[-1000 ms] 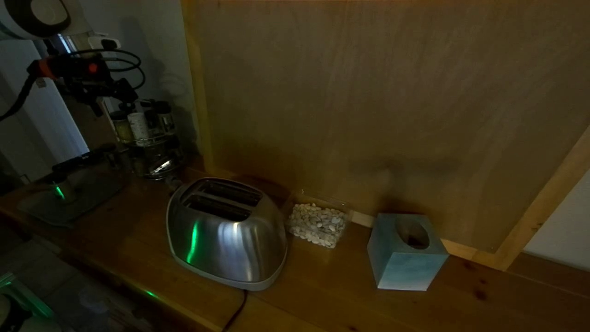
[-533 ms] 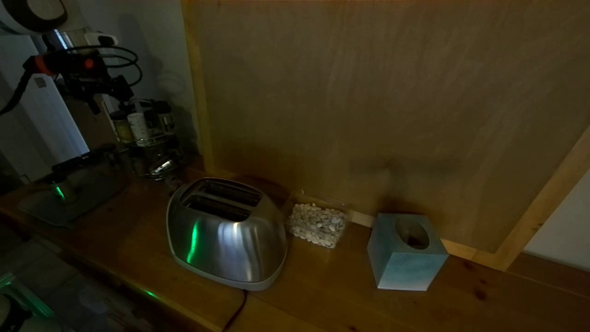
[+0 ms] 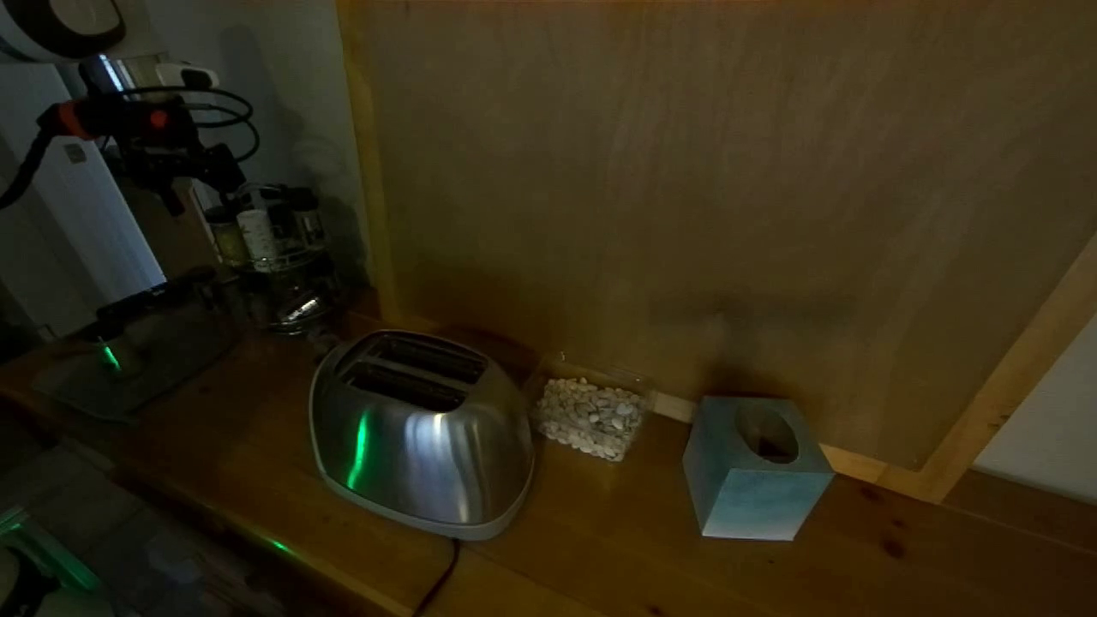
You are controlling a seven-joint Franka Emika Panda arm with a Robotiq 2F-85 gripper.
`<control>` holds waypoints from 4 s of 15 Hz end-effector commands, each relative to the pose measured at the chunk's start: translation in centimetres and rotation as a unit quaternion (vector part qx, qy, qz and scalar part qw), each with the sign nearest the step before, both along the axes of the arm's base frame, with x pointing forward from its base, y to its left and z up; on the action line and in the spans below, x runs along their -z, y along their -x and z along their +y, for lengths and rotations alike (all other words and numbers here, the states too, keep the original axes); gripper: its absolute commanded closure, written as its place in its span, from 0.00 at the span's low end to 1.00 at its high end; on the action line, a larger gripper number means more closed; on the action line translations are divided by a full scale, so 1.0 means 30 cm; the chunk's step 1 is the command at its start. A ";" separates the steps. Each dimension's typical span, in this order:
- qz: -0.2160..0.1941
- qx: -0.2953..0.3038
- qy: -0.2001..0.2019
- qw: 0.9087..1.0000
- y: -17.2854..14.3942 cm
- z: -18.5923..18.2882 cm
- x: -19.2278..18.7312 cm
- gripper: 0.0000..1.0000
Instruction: Pick up the spice bottle on the left of the the white bottle and put it on the right of the white bottle on the top shelf of the circular spice rack
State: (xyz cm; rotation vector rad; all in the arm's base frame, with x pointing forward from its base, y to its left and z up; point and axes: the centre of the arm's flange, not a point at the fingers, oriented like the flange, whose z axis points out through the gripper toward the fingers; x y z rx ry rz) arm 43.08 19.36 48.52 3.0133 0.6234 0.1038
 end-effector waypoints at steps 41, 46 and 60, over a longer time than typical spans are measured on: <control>-0.045 0.020 0.005 0.999 -0.049 -0.020 -0.251 0.76; -0.042 0.019 0.013 0.999 -0.036 -0.032 -0.311 0.76; -0.079 0.059 0.028 0.995 -0.089 -0.203 -0.372 0.76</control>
